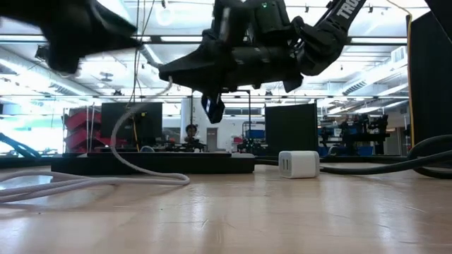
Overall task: Insert USB
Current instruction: Remove the charger cable from the charger adapter, then return to Home Position
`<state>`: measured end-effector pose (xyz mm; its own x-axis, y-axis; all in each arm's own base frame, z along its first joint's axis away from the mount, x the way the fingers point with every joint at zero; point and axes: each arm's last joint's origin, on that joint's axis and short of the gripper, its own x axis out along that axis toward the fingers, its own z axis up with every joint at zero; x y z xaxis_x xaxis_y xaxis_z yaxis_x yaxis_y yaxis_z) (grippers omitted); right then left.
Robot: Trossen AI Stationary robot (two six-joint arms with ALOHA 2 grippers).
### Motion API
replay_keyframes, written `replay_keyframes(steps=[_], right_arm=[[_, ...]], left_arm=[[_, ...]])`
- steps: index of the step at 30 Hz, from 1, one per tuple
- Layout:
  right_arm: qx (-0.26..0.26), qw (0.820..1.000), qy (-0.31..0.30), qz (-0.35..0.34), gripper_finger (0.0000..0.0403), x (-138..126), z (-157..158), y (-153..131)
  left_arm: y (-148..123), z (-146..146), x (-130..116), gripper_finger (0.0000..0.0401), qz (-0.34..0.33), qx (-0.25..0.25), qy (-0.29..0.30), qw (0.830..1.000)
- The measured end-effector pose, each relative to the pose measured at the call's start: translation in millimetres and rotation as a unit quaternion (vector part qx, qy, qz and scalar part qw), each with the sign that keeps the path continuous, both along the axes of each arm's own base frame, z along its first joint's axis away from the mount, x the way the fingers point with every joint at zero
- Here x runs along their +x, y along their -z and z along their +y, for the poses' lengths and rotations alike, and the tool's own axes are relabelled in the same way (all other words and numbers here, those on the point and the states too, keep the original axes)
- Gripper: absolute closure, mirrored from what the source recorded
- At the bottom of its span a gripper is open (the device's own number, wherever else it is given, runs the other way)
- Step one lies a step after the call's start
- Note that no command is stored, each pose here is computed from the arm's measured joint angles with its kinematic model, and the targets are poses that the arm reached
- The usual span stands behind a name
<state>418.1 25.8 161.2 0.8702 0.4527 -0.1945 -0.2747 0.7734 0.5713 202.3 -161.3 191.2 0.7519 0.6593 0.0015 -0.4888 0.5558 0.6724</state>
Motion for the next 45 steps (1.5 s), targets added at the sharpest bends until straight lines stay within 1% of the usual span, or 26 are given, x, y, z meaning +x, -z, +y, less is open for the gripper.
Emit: replay_keyframes(steps=[3,5,6,7,9,11,16,19,22,25,30,35,37,40,42,45], right_arm=[[-0.03,0.998,-0.029,0.05,0.0403,-4.8,17.4,11.7],[-0.059,0.994,-0.03,0.083,0.0403,-8.7,26.3,19.6],[-0.075,0.992,-0.025,0.1,0.0403,-10.7,29.6,23.4],[-0.087,0.989,-0.018,0.118,0.0403,-12.8,32.7,27.1],[-0.099,0.984,-0.012,0.146,0.0403,-16.2,37.0,32.1],[-0.104,0.981,-0.011,0.164,0.0403,-18.8,41.9,34.8],[-0.121,0.973,-0.01,0.196,0.0403,-24.0,49.4,40.3],[-0.123,0.971,-0.017,0.205,0.0395,-25.5,49.2,41.9],[-0.129,0.971,-0.02,0.2,0.0375,-25.3,48.3,41.3],[-0.128,0.971,-0.018,0.201,0.0347,-24.8,44.2,41.3],[-0.135,0.966,-0.022,0.218,0.0288,-26.3,36.2,44.2],[-0.113,0.964,-0.029,0.238,0.0226,-28.3,28.0,41.9],[-0.106,0.964,-0.032,0.24,0.0205,-29.5,25.0,38.0],[-0.103,0.968,-0.034,0.225,0.0181,-30.8,22.9,24.1],[-0.109,0.97,-0.042,0.214,0.0171,-33.2,22.9,13.3],[-0.117,0.972,-0.059,0.193,0.0167,-39.7,23.1,-7.4]], left_arm=[[-9.0,-3.3,-5.0,0.0226,-0.033,-0.034,0.027,0.999],[-10.5,0.2,-8.9,0.0236,-0.057,-0.062,0.044,0.995],[-9.4,3.4,-11.5,0.0242,-0.074,-0.085,0.062,0.992],[-7.7,7.4,-14.4,0.0248,-0.091,-0.11,0.09,0.986],[-2.7,17.7,-21.1,0.0263,-0.121,-0.166,0.151,0.967],[4.4,29.7,-29.3,0.028,-0.137,-0.21,0.185,0.95],[26.7,59.2,-49.3,0.0318,-0.175,-0.29,0.164,0.927],[36.7,68.3,-55.6,0.0329,-0.186,-0.32,0.153,0.916],[40.1,70.9,-56.9,0.0329,-0.193,-0.335,0.148,0.91],[39.6,70.7,-56.6,0.0319,-0.195,-0.338,0.149,0.909],[38.4,70.1,-55.9,0.029,-0.194,-0.333,0.15,0.911],[38.4,70.1,-55.9,0.0261,-0.194,-0.333,0.15,0.911],[38.5,70.1,-55.9,0.0253,-0.193,-0.333,0.149,0.911],[38.2,70.0,-55.8,0.0242,-0.195,-0.333,0.149,0.911],[37.6,70.0,-55.7,0.0237,-0.2,-0.339,0.149,0.907],[36.3,69.9,-55.6,0.0233,-0.208,-0.346,0.15,0.903]])
